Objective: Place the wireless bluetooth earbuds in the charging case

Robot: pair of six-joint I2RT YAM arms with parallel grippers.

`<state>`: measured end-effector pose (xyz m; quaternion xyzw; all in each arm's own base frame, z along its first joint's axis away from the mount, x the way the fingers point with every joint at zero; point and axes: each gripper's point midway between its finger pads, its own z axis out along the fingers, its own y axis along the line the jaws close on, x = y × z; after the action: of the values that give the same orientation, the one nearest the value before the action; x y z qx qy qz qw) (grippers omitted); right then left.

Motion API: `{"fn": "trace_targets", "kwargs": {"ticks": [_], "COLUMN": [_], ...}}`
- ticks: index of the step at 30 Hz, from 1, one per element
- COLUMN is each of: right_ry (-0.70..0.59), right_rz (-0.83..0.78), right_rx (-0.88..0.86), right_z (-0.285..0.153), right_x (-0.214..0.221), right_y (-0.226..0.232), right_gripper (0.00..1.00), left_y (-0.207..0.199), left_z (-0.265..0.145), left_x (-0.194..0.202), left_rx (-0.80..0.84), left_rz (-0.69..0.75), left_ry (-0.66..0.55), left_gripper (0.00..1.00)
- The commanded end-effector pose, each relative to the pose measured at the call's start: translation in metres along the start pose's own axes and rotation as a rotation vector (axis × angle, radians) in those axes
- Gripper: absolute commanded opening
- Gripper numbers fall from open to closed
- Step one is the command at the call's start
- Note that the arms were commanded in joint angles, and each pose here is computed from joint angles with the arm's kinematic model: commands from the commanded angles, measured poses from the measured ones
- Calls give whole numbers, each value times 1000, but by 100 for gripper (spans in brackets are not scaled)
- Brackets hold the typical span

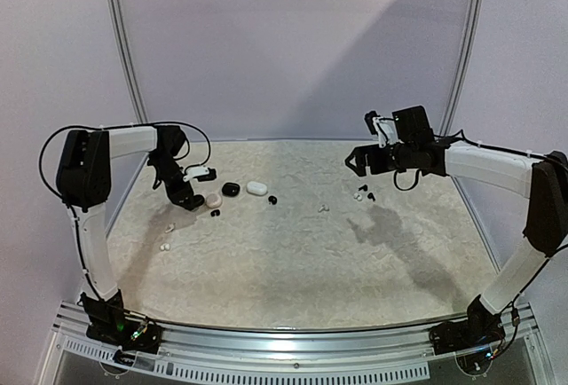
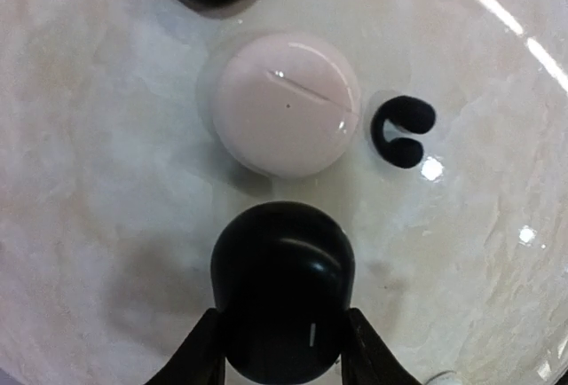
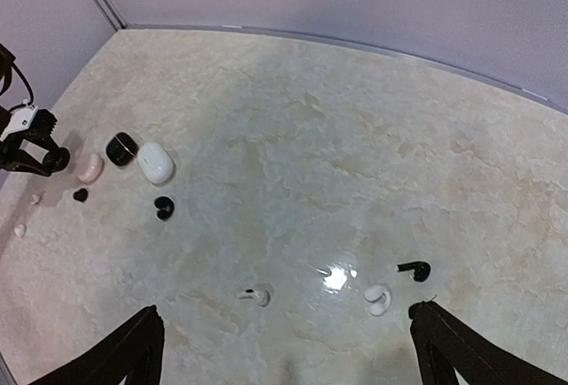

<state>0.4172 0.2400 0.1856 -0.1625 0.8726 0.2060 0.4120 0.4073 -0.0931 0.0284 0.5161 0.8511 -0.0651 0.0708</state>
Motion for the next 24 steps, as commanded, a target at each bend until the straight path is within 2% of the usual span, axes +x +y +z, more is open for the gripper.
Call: {"fn": "trace_targets", "kwargs": {"ticks": [1, 4, 6, 10, 13, 15, 20, 24], "right_ry": [-7, -35, -51, -101, -128, -123, -71, -5], "right_rz": [57, 96, 132, 183, 175, 159, 137, 111], "right_rx": [-80, -171, -237, -422, -550, -637, -833, -903], "right_z": [-3, -5, -5, -13, -21, -25, -25, -19], "right_x": [-22, -46, -57, -73, -78, -78, -62, -42], "right_y": [37, 68, 89, 139, 188, 219, 276, 303], "right_gripper": [99, 97, 95, 88, 83, 80, 76, 76], "left_y": [-14, -32, -47, -74, -95, -114, -161, -172], "left_z": [-82, -125, -150, -198, -222, -229, -201, -191], "left_x": [-38, -52, -53, -51, -60, -70, -86, -98], "left_rx": [-136, -270, -369, -557, -655, -718, -813, -819], "left_rz": [48, 132, 218, 346, 402, 482, 719, 737], "left_ry": [-142, -137, -92, -36, -63, -114, -199, -229], "left_gripper": [0, 0, 0, 0, 0, 0, 0, 0]}}
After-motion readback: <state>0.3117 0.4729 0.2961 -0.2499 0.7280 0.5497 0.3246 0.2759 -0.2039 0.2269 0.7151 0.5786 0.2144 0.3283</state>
